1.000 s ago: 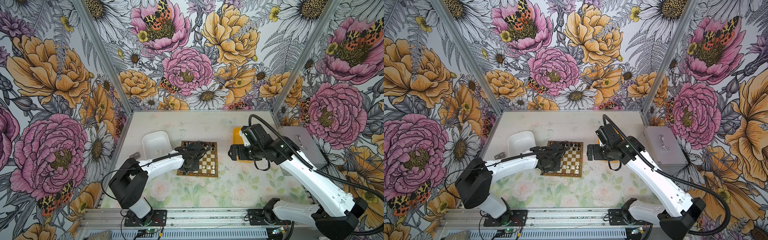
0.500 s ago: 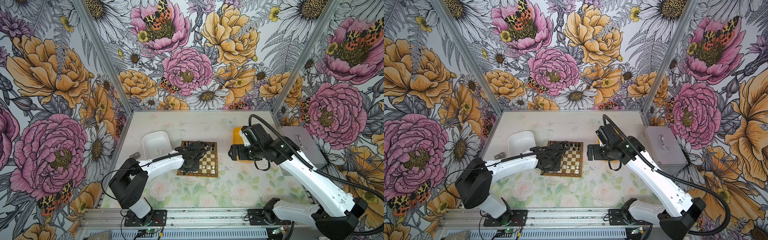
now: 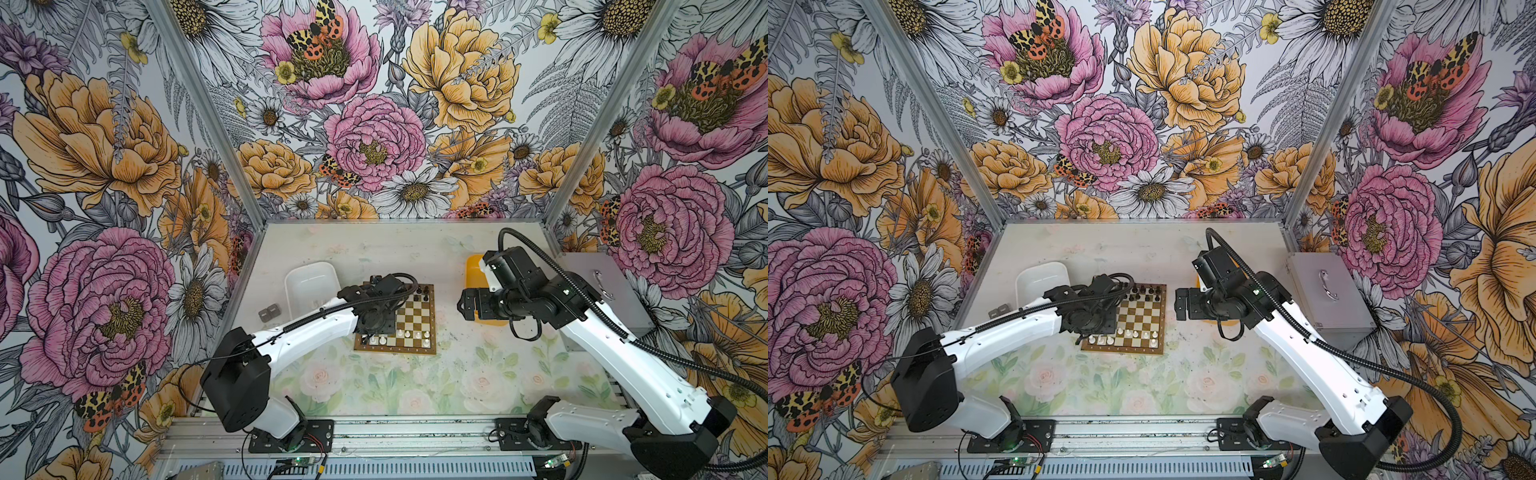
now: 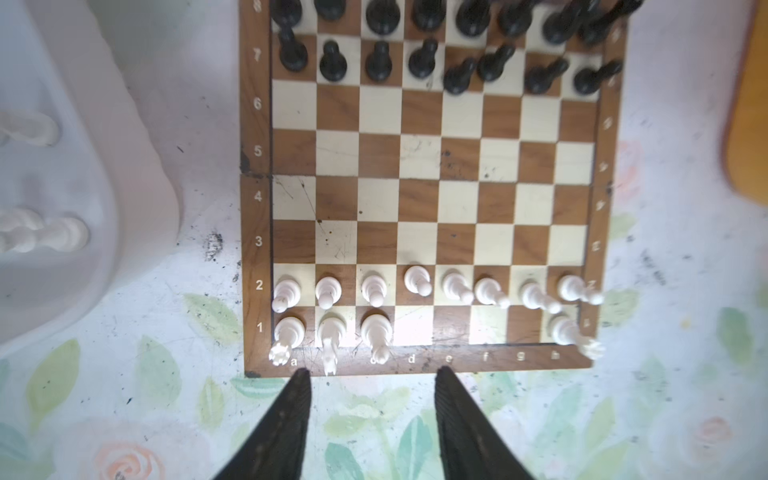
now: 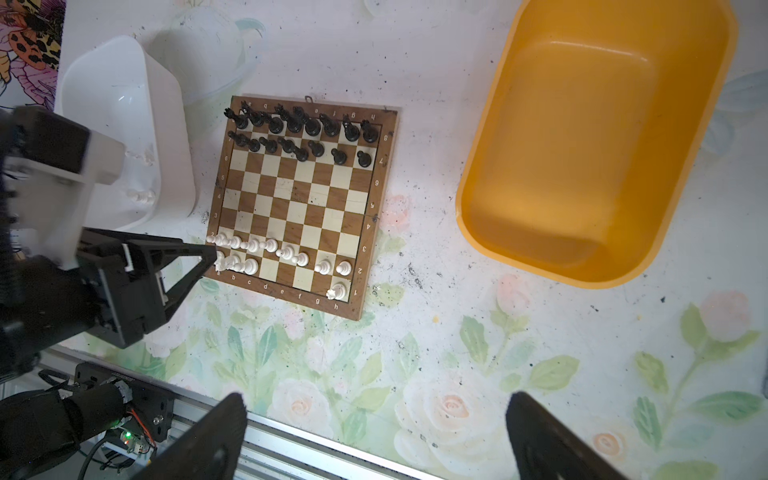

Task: Set up the chess pieces on the board
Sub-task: 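Open the left gripper and return it to the tub while the right arm swings back, then close the left gripper on a white piece in the white tub and lift, then carry the piece to the board with the left gripper while right arm swings out, then lower the white piece onto the empty nearest-row square and open the left gripper, then return the open left gripper over the white tub while the right arm swings back, then lower the left gripper into the white tub and close on a white piece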

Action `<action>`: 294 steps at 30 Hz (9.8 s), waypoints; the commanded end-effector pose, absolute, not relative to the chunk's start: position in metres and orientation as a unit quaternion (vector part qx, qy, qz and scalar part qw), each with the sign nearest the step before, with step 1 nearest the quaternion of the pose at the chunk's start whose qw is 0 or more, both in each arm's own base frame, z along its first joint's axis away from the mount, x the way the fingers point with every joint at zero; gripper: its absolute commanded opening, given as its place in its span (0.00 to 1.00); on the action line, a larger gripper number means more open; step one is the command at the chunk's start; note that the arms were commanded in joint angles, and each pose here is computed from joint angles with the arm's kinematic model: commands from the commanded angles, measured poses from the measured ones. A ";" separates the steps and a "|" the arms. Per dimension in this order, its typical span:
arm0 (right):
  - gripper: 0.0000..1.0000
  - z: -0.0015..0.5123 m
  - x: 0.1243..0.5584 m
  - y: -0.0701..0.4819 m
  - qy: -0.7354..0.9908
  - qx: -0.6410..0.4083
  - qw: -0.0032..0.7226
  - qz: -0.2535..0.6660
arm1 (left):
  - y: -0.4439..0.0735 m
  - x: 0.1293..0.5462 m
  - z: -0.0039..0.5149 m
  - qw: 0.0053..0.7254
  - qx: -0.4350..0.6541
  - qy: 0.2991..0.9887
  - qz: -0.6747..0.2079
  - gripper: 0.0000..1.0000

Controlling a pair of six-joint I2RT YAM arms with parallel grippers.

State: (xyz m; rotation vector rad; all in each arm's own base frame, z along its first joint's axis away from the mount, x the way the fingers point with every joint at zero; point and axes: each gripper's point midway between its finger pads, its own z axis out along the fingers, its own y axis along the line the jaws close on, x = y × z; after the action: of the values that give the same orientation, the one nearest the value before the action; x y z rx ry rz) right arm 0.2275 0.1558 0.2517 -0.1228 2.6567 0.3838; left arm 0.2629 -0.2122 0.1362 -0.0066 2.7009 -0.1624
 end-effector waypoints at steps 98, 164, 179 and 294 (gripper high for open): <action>1.00 0.269 0.331 0.222 0.955 -0.052 0.248 0.155 | 0.003 0.379 0.098 0.170 -0.195 0.966 -0.002 0.04; 1.00 0.264 0.181 0.125 0.953 -0.030 0.256 0.159 | -0.305 0.228 0.072 0.164 0.052 0.984 -0.044 0.12; 1.00 0.265 0.181 0.120 0.955 -0.029 0.257 0.148 | -0.315 0.238 0.074 0.154 0.058 0.985 -0.057 0.12; 1.00 0.260 0.344 0.241 0.955 -0.073 0.226 0.175 | -0.032 0.377 0.059 0.147 -0.110 0.983 -0.003 0.25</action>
State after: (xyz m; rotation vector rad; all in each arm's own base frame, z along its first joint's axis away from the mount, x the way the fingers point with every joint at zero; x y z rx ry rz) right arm 0.3404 0.2407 0.2535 -0.1985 2.6512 0.4739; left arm 0.3658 -0.0301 0.0584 -0.3394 2.8482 0.0239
